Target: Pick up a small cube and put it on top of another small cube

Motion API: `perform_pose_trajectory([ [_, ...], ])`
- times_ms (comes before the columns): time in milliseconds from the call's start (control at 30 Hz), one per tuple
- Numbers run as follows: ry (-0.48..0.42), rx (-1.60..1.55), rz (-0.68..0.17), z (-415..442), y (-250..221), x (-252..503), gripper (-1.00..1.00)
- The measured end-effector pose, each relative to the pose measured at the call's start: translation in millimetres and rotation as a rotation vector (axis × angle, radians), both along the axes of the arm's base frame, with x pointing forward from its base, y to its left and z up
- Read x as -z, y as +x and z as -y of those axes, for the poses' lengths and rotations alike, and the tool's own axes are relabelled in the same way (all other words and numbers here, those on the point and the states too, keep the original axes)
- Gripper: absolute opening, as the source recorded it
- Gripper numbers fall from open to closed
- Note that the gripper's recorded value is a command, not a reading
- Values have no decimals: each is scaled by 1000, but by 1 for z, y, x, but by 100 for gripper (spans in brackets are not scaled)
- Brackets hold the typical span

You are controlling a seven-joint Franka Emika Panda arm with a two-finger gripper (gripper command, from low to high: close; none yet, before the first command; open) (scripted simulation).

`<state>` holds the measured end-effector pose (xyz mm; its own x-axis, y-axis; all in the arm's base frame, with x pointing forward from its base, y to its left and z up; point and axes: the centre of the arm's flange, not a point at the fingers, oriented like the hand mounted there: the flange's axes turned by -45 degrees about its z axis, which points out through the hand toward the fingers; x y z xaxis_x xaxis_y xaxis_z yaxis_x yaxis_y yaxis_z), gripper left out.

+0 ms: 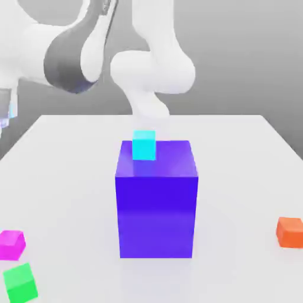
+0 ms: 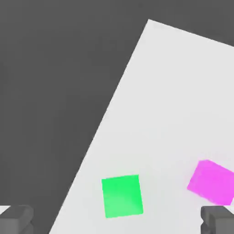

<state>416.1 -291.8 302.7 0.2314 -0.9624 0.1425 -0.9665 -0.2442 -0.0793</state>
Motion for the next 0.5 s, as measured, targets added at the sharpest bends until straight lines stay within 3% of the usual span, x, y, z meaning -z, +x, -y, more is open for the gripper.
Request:
perform_pose_trajectory([
  [167, 113, 249, -76, 29, -42, 92, 0],
  [333, 136, 304, -91, 35, -53, 161, 0],
  [367, 136, 305, -92, 34, -53, 171, -100],
  [500, 135, 305, -91, 34, -53, 171, -100],
])
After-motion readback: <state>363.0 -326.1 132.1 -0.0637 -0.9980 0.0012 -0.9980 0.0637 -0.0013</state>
